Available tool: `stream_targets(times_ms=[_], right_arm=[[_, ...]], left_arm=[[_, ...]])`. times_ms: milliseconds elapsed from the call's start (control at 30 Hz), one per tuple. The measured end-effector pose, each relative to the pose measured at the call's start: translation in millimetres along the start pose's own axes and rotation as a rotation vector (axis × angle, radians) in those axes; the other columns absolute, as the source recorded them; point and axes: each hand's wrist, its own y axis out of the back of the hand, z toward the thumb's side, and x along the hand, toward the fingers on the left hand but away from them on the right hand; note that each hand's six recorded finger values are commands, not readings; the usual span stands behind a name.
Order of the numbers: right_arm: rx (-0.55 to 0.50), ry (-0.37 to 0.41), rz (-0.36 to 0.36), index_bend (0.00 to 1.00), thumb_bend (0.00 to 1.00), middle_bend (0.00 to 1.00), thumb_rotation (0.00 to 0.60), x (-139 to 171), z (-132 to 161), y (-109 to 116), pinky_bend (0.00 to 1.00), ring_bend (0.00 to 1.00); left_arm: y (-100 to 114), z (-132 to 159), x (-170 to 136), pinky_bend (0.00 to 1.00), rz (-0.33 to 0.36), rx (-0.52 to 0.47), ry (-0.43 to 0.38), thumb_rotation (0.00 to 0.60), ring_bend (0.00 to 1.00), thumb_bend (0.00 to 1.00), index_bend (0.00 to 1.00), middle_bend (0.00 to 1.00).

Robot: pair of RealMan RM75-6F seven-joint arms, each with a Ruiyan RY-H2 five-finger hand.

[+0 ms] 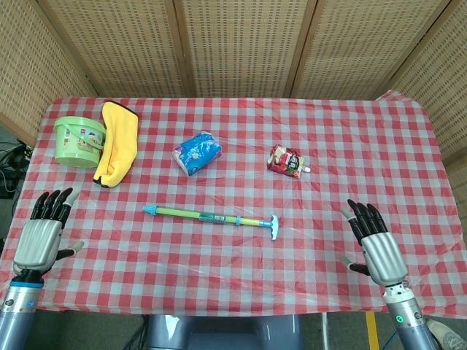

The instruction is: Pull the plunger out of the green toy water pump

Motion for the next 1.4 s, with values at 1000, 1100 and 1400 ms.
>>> stream_targets(times_ms=[1000,1100,1400], right_arm=[[-0.033,0.001,0.185,0.43,0.24,1.0,0.6,-119.8,154.8,-97.7,0.87,1.0],[-0.019,-0.031,0.211,0.45,0.25,1.0,0.6,-128.6,154.0,-109.5,0.88,1.0],[-0.015,-0.07,0.258,0.47,0.36,1.0,0.6,-142.9,152.4,-127.6,0.88,1.0]], left_arm=[[-10.3,-6.9,9.1,0.0,-0.054,-0.048,0.014,0.6,0.0,0.01,0.0,0.0],[-10.8,-9.7,10.7,0.0,-0.062,-0.054,0.02,0.6,0.0,0.01,0.0,0.0],[-12.2,-12.1,13.3,0.0,-0.075,-0.06,0.03,0.6,0.0,0.01,0.0,0.0]])
